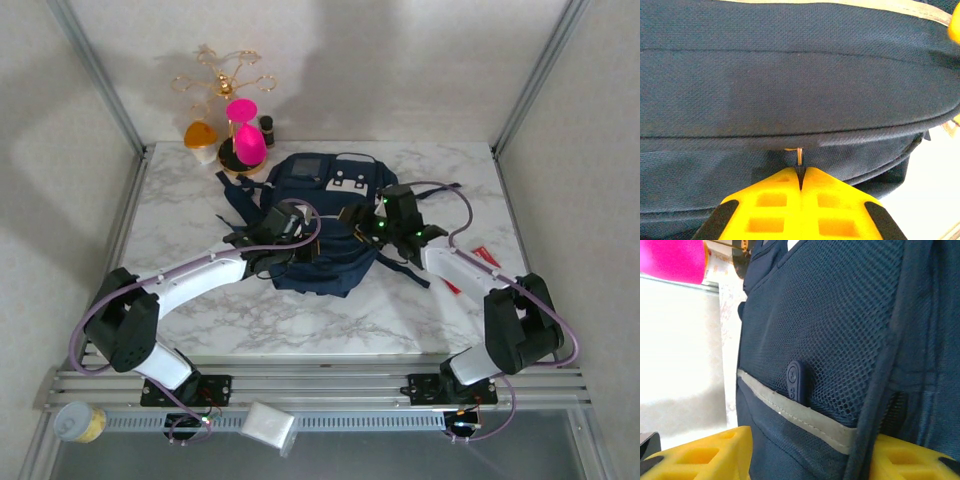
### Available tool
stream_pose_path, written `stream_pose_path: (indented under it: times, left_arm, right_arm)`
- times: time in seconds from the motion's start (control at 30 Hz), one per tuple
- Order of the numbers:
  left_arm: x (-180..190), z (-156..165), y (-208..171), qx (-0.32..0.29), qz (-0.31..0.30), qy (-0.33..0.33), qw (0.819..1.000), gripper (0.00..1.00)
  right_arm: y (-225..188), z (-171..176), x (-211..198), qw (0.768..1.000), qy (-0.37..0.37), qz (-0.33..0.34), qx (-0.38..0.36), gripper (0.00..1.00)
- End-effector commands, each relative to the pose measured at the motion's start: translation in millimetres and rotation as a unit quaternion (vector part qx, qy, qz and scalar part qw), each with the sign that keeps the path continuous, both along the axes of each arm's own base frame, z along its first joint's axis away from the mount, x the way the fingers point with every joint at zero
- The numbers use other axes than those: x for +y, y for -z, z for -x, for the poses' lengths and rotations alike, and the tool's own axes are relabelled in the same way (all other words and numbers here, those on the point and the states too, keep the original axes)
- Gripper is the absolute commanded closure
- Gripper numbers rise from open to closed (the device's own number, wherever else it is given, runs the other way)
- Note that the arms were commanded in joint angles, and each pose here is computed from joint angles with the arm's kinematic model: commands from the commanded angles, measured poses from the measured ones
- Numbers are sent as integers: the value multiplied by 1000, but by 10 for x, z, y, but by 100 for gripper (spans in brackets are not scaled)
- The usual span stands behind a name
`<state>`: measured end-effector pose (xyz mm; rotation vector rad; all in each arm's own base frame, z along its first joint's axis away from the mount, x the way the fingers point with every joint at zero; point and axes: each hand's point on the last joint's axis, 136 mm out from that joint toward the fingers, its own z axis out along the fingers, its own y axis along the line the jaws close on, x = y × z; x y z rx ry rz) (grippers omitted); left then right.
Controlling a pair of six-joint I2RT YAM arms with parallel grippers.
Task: Pack the student bag
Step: Unzip the student bag at the center of the table.
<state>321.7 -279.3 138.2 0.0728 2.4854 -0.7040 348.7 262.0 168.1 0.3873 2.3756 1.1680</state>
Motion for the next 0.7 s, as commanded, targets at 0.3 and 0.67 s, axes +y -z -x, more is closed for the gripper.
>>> stream_pose_path:
  times: [0.3,0.67]
  left_arm:
    - [28,-91,-120,-22,16,-19,999,100]
    - [586,-25,-207,-30,-25,-90,995,100]
  right_arm:
    - [-216,-114,611,995,54,-79,-31,68]
    - [-375,-56,291,996,-15,-1,-83,100]
